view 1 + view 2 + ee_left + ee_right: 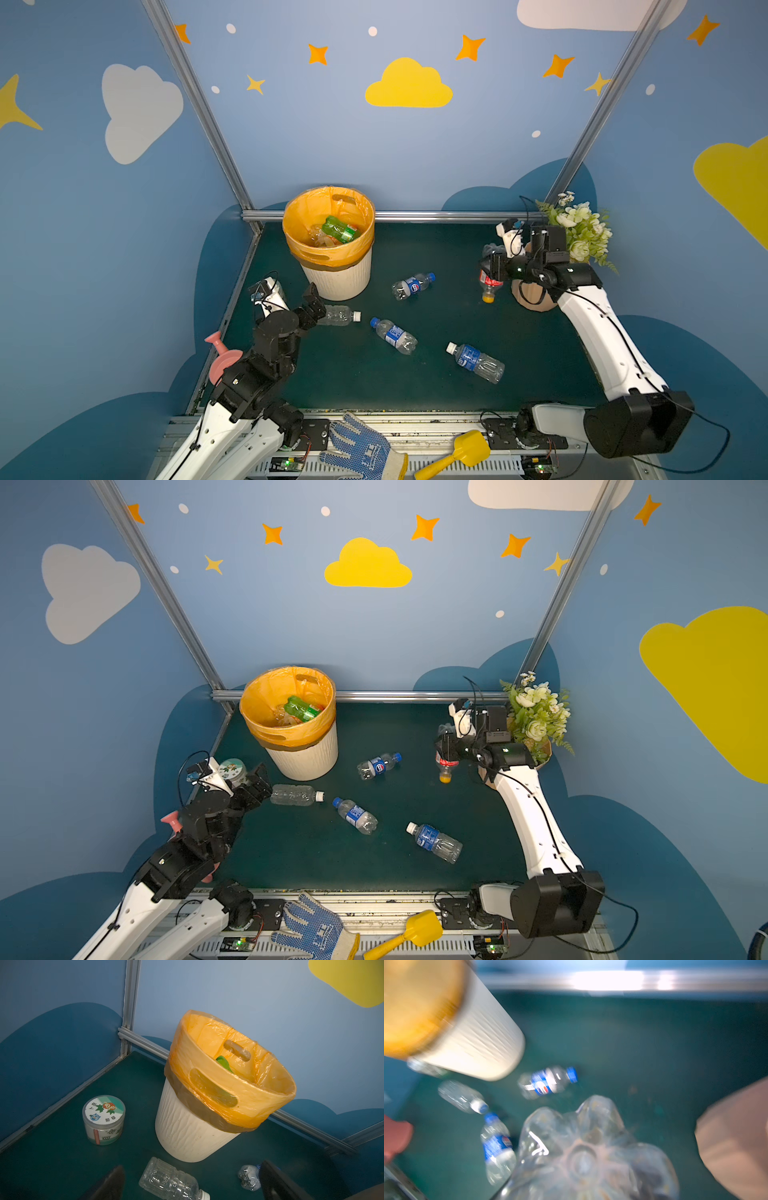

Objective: Throw the plastic bottles in the bin
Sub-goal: Pick up the plastic bottle from the middle-right of the table, then throw the plastic bottle into the trash bin.

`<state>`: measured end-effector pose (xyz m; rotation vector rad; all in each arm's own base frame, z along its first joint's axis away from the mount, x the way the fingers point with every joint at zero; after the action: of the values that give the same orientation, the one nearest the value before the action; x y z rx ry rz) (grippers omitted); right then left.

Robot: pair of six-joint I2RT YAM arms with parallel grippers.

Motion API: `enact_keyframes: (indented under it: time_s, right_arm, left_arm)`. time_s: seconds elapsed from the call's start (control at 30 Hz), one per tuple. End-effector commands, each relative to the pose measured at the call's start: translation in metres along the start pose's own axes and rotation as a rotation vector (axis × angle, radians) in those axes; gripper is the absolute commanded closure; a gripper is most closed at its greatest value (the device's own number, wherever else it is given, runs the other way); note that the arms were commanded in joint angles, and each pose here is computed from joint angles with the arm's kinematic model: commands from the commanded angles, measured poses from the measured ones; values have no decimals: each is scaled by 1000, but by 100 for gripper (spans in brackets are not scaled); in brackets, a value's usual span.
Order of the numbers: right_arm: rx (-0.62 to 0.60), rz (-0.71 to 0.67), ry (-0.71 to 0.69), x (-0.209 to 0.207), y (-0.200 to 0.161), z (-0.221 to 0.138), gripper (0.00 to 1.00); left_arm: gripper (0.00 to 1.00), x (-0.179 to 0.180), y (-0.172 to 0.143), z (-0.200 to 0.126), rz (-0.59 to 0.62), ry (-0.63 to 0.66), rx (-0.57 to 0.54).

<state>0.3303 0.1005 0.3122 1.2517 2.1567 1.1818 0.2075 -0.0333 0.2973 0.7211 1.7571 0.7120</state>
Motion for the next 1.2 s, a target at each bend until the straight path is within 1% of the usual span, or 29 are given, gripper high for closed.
enact_keyframes:
  time_s: [0.0,0.17,0.2,0.27,0.33,0.47,0.53,0.6,0.7,0.73,0.83,0.9,0.93,0.97,1.03,1.1,1.17]
  right_arm:
    - [-306,13,120,22,72,-33,47]
    - [-626,14,181,45,142,-72,46]
    - [-673,8,197,53,154,-77,46]
    - [-738,-19,233,68,179,-82,46]
    - [-777,-40,278,86,201,-79,45]
    - [-840,-76,393,129,240,-59,45]
    - [-841,-71,442,148,254,-37,45]
    - [-823,-64,492,168,264,-7,45]
    - [-735,-37,559,194,272,53,39]
    - [-683,-27,573,201,271,76,38]
    - [-571,-36,573,211,261,130,28]
    - [-533,-27,552,205,253,149,20]
    - [-525,-20,551,202,252,152,18]
    - [-534,-18,545,198,255,148,16]
    - [-585,-57,506,192,266,124,13]
    - [-652,-113,449,186,277,91,10]
    - [-681,-152,408,178,283,52,10]
  left_arm:
    - [0,17,-8,0,-21,75,8]
    - [0,27,-17,2,-48,100,28]
    - [0,28,-19,3,-46,105,36]
    - [0,27,-22,4,-43,103,50]
    - [0,26,-24,6,-35,104,65]
    - [0,25,-28,8,-24,111,89]
    - [0,25,-29,9,-26,111,93]
    - [0,24,-29,9,-32,104,100]
    - [0,24,-31,9,-40,104,109]
    - [0,25,-32,9,-42,111,112]
    - [0,30,-32,7,-40,151,121]
    - [0,33,-31,6,-30,172,125]
    - [0,33,-30,4,-26,176,125]
    - [0,34,-29,3,-24,178,121]
    - [0,35,-27,2,-20,172,112]
    - [0,33,-25,1,-19,159,105]
    - [0,31,-24,2,-14,147,106]
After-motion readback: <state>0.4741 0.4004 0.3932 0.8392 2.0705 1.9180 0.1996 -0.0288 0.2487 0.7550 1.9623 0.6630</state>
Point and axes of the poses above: each gripper's point midway between its finger pads, its own z axis out along the fingers, its own x axis along the line the jaws close on, y = z × x, the point moved 4 cm from there along -z, back along the fingers, and after that the axes turned 13 degrees about -z, right-handed, at the moved point
